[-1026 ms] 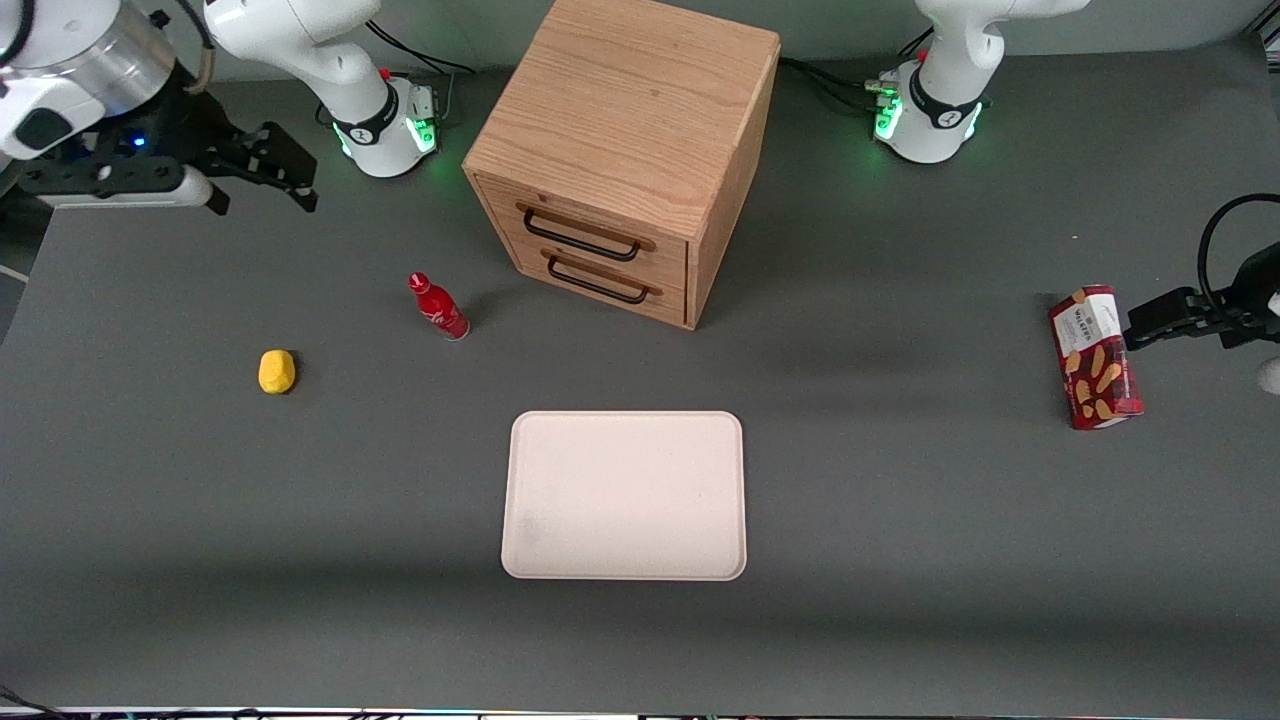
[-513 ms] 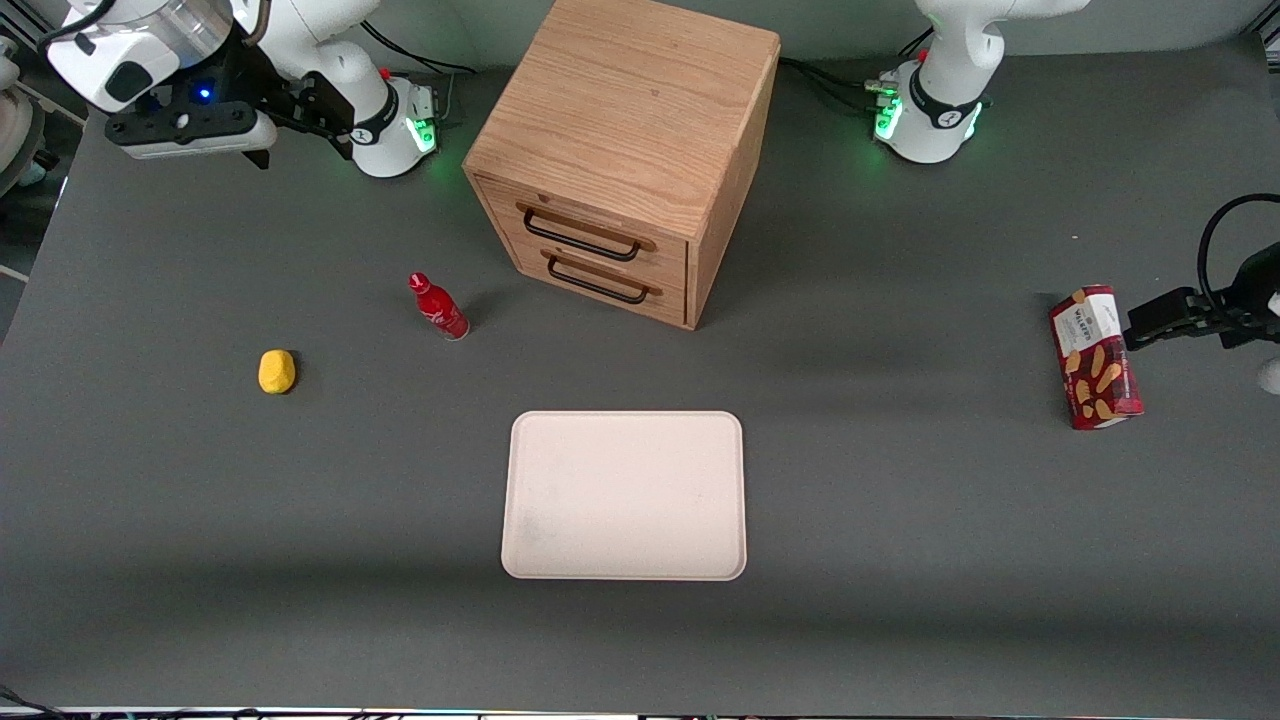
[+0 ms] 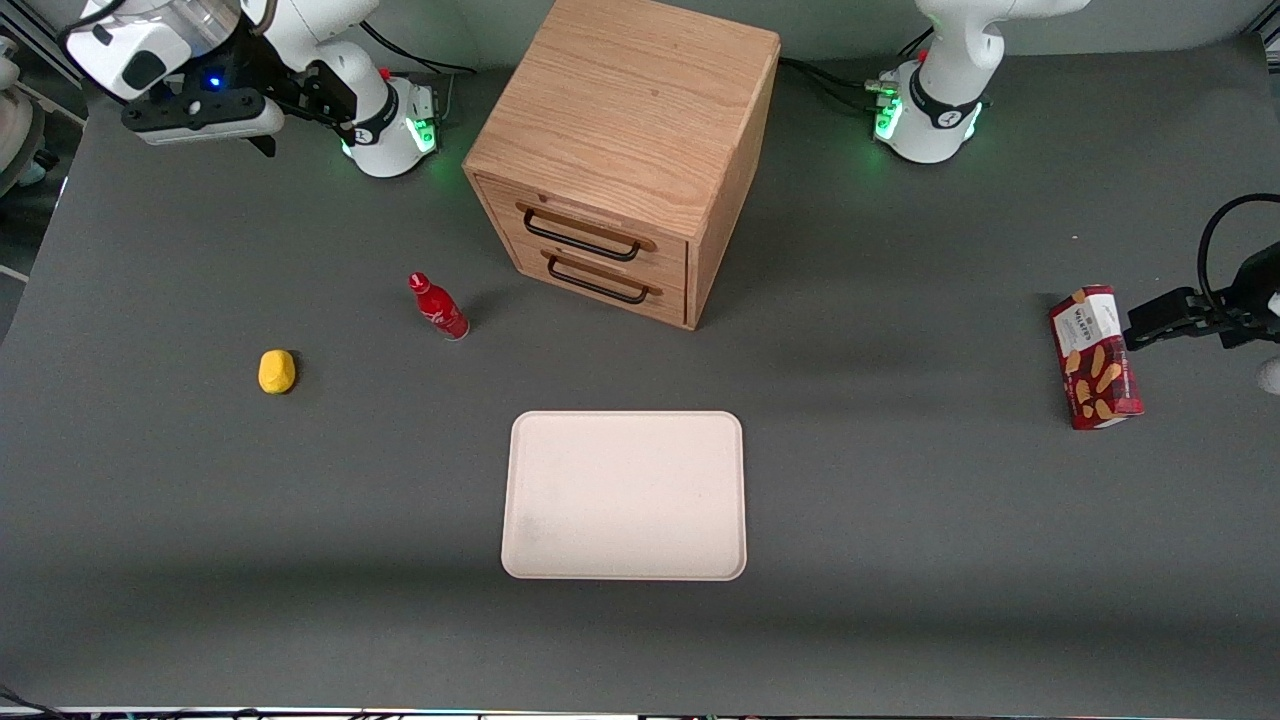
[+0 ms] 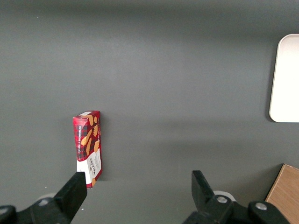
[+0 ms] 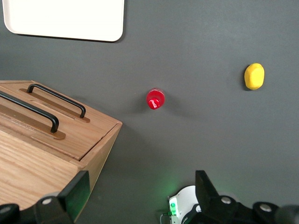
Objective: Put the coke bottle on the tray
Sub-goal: 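Move the open right gripper toward the red Coca-Cola bottle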
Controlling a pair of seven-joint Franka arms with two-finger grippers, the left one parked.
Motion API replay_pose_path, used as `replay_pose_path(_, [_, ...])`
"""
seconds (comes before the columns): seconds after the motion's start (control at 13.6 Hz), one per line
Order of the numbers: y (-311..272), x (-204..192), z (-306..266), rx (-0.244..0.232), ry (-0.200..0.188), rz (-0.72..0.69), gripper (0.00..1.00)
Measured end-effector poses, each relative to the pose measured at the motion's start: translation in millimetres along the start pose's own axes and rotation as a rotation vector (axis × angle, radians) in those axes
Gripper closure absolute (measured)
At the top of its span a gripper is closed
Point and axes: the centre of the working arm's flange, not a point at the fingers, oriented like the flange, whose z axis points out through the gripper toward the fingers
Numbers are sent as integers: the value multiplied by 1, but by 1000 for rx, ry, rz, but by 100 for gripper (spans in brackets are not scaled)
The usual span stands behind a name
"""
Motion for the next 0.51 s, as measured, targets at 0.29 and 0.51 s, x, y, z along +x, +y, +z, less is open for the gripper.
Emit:
replay_pose_path(0.29, [-2,3,51,6,11,-5,0])
replay_pose_path(0.51, [-3,6,95,13,35,-9,0])
